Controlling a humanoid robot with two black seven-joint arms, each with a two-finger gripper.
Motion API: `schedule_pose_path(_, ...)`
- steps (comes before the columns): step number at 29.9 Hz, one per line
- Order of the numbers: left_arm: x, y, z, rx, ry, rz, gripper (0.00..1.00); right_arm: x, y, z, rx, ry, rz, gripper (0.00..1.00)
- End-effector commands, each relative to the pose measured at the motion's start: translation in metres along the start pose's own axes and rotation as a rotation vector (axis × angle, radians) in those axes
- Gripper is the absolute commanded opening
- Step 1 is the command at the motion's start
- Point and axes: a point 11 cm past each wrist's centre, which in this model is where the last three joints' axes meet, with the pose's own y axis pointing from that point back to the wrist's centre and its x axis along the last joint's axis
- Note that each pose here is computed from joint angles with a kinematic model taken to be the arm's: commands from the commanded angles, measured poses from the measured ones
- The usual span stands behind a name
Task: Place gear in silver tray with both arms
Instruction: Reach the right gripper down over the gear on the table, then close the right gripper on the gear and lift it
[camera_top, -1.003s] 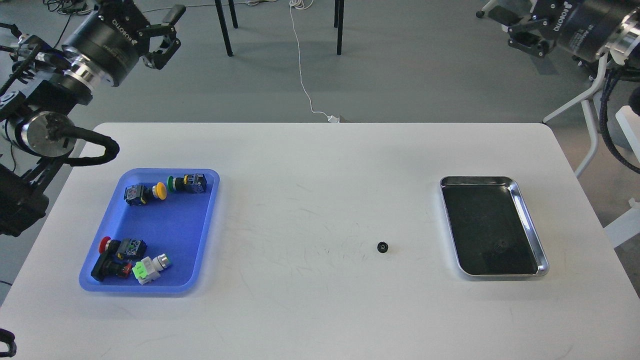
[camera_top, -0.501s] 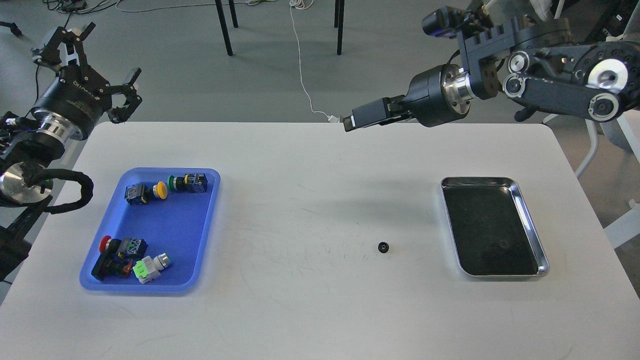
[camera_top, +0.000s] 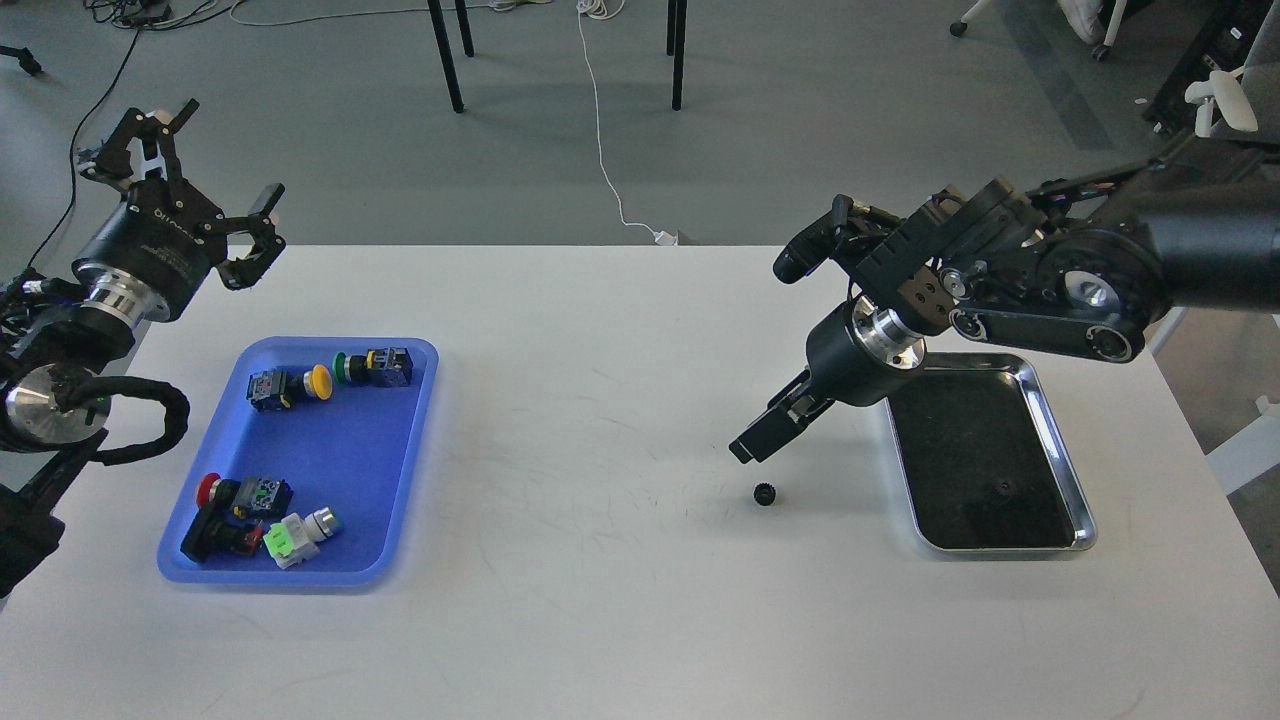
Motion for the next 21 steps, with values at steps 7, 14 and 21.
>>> schedule_pose_path(7,0.007,0.007,-0.006,0.016,-0.007,0.018,0.98,-0.024,-0.036,-0.006,0.020,0.005,-0.096,0.62)
schedule_pose_path(14,0.007,0.007,-0.007,0.019,-0.007,0.018,0.98,-0.013,-0.044,-0.012,-0.019,0.083,-0.122,0.61)
schedule_pose_path(21,0.014,0.015,-0.012,0.034,-0.006,0.034,0.98,-0.012,-0.047,-0.001,-0.097,0.129,-0.150,0.61)
